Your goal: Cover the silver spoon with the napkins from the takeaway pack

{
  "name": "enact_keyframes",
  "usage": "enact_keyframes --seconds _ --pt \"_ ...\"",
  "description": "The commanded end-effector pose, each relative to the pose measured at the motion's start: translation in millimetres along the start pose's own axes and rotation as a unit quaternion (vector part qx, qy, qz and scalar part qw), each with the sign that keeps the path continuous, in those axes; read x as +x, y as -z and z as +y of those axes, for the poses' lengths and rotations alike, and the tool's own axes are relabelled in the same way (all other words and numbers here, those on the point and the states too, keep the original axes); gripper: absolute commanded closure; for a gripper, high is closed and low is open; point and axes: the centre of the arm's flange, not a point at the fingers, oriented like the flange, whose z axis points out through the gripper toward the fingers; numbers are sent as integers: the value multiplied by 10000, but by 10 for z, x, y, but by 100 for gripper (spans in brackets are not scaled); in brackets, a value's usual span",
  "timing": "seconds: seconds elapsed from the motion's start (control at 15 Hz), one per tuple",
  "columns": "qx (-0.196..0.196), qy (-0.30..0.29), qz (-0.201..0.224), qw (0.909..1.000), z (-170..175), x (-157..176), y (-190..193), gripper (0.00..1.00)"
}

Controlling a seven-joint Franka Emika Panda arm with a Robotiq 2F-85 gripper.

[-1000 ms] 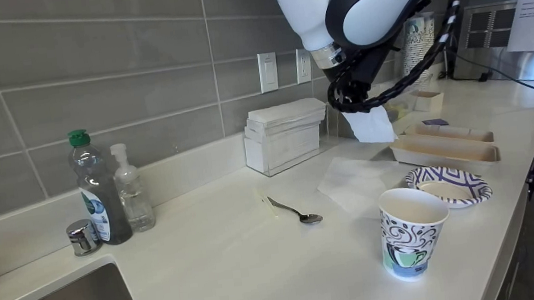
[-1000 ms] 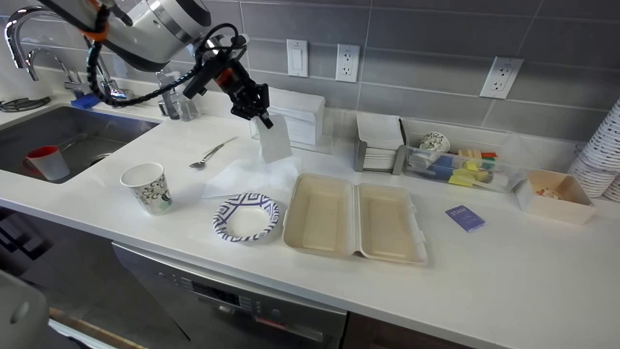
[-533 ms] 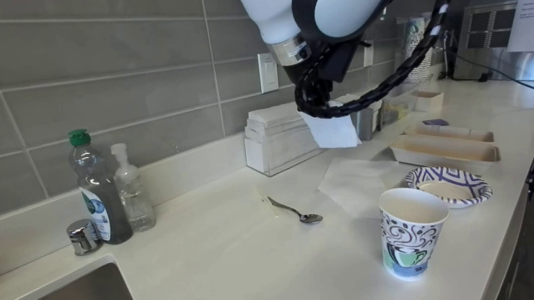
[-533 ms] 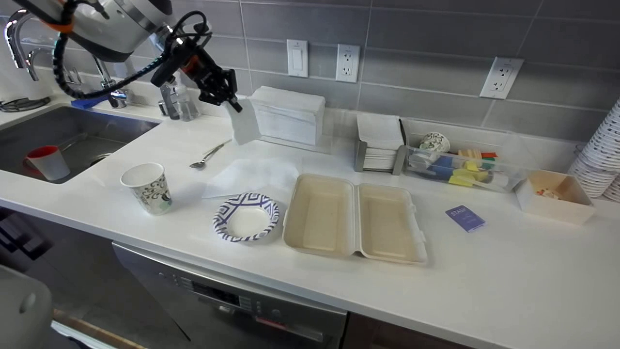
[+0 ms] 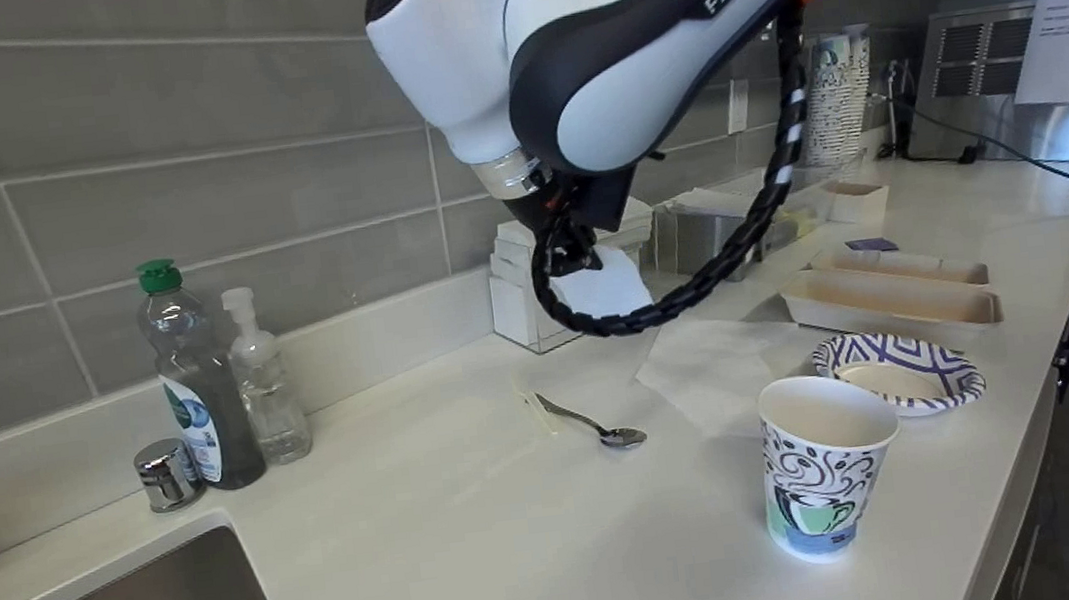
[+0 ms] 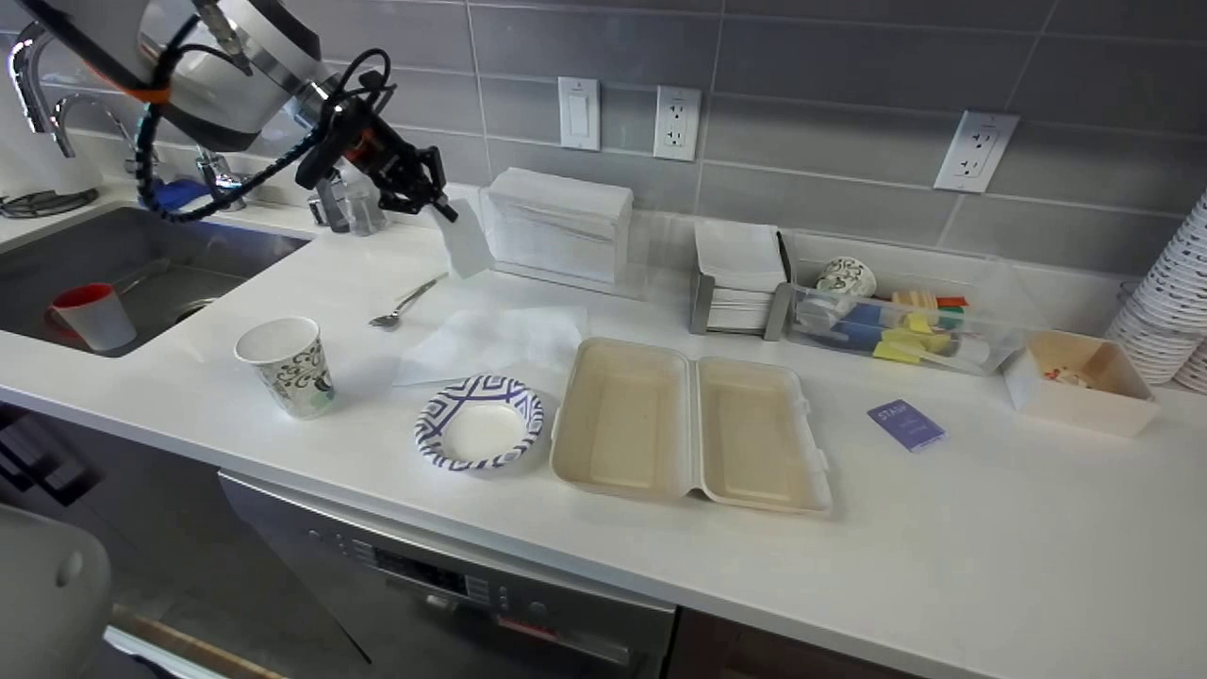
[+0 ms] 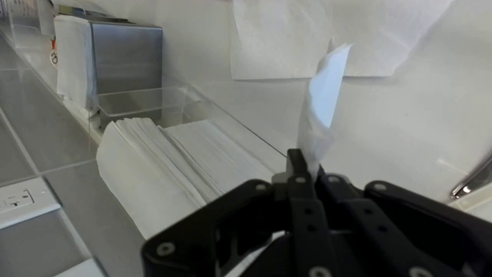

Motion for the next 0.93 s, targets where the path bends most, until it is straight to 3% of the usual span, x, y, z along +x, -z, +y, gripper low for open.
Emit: enact_keyframes --seconds 0.0,0.53,0.87 --pt "-69 129 141 9998 -331 324 -121 100" --pt "75 206 39 9998 -925 555 -304 100" --pt "312 124 194 9992 -1234 710 -266 100"
